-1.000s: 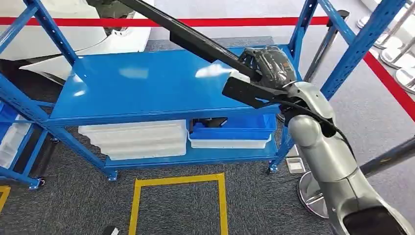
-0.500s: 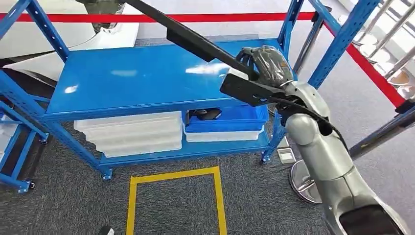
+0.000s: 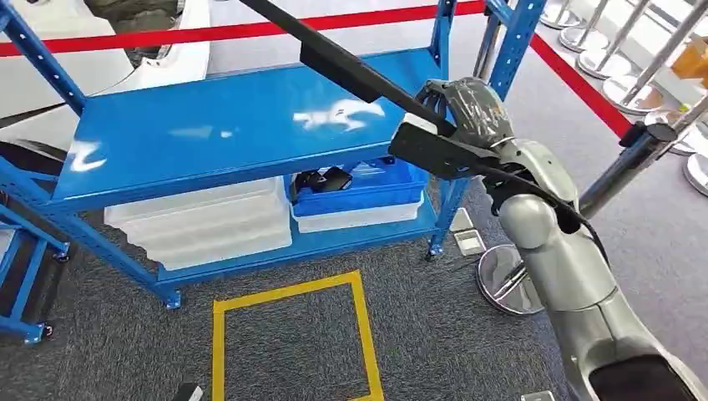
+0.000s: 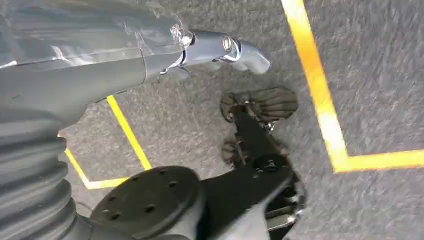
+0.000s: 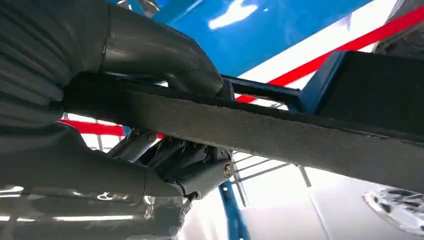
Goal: Take the parts from the cabinet and place them on the table.
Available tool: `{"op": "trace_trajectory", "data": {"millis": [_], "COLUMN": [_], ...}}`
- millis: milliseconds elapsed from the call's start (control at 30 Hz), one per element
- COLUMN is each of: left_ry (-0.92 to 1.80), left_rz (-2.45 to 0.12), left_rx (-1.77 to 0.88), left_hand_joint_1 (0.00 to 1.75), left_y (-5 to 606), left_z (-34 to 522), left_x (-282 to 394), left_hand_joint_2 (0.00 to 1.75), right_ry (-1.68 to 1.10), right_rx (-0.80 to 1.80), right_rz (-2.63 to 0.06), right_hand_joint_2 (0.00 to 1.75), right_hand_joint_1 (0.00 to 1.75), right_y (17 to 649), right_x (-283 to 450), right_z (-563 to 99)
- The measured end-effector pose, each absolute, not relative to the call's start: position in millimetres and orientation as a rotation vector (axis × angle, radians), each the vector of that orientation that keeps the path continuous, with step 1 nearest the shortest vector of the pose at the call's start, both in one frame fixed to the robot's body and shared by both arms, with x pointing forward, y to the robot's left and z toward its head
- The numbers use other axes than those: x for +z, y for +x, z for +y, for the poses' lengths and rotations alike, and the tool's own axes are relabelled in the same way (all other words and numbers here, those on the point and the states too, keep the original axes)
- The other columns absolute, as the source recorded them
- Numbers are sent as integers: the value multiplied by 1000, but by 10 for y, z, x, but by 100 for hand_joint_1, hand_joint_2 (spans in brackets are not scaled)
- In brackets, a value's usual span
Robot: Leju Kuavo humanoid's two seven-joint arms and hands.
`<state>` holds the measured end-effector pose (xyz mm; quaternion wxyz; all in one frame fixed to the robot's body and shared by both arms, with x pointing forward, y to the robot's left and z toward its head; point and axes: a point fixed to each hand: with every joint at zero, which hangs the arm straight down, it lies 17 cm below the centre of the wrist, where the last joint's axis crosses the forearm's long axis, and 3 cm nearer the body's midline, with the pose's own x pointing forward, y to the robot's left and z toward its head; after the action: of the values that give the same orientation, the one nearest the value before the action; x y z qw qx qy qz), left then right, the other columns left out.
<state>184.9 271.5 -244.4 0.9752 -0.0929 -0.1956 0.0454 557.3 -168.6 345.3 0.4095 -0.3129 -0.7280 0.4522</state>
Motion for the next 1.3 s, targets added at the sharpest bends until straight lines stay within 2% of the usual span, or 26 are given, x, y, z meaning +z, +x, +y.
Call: {"op": "trace_trajectory", "data": {"millis": [1300], "left_ry": [-174], "left_rz": [-396], "left_rx": [93], "left_hand_joint_1": [0], "left_y": [1840], "left_z": [2807], "left_x": [-2448], "left_hand_joint_2": [175], "right_ry": [-761], "right_rx": [1132], "right_rz": [-1799], "right_hand_joint_2": [175], "right_hand_joint_1": [171], "right_y": [5574], "right_x": [3321], "right_z": [-1683]}}
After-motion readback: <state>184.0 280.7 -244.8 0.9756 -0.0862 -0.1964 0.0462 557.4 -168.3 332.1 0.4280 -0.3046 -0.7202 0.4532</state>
